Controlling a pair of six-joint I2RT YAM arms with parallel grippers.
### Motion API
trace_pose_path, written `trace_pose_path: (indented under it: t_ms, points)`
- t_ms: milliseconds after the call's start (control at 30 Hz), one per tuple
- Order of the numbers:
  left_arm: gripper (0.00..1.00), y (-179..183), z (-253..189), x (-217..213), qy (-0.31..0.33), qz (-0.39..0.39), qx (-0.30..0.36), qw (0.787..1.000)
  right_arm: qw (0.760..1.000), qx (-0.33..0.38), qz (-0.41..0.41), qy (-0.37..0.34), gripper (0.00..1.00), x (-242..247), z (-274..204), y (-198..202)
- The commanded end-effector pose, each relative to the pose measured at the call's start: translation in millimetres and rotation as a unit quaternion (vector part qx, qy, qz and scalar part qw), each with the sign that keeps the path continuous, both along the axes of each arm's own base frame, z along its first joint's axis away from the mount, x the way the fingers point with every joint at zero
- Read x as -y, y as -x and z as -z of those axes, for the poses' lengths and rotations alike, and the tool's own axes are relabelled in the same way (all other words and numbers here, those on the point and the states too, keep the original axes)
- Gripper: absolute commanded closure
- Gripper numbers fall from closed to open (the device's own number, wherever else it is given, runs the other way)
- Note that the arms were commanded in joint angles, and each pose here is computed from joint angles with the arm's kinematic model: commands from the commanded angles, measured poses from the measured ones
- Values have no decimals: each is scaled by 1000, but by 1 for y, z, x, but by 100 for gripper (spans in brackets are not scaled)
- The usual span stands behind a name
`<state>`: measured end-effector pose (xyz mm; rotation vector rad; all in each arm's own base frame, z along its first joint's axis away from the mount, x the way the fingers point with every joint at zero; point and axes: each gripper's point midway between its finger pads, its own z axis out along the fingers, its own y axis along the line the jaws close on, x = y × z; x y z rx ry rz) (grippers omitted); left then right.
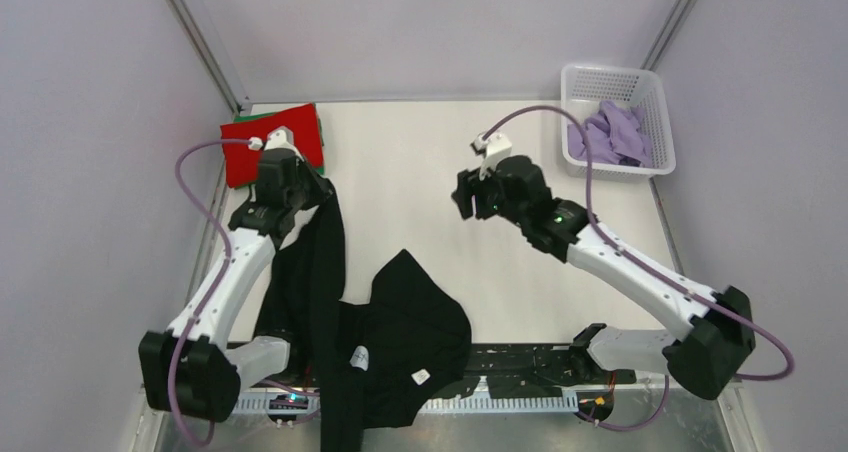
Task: Fold and stack the t-shirts
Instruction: Flatten out the tshirt
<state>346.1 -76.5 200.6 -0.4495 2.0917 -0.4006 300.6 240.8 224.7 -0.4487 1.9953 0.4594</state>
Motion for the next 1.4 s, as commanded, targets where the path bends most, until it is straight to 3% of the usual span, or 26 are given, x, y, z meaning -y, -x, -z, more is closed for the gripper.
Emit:
trace_pose_path:
  t_ms: [0,100,267,400,600,733,867,1000,1067,1133,1367]
  points:
    - [100,-24,7,-16,-28,-42,2,999,992,-14,-99,-71,21,-48,7,20]
    - [100,-32,29,-19,-38,-51,-25,998,986,-43,-153,-43,1,-76,42,45]
    - [100,-39,64,-17,-42,-50,-70,995,967,-69,-243,-22,4,-116,80,95]
    - [100,-40,78,-14,-39,-46,-89,994,957,-128,-259,14,4,-132,125,124]
    - [100,-43,81,-13,-41,-44,-93,994,940,-214,-260,46,0,-137,183,149]
    - [100,-45,78,-14,-41,-45,-90,994,941,-241,-216,100,5,-128,214,140]
    - [100,-48,72,-15,-45,-48,-85,994,951,-198,-90,221,22,-89,234,96]
    - [100,-51,65,-20,-53,-58,-76,994,929,-169,-6,330,30,-51,244,71]
    - [100,-52,61,-21,-55,-59,-72,994,915,-171,39,363,64,-29,246,60]
    - [100,-54,58,-19,-54,-55,-69,995,909,-180,97,363,70,-5,243,38]
    - [100,-57,44,-13,-41,-43,-47,997,897,-222,220,313,75,58,228,-37]
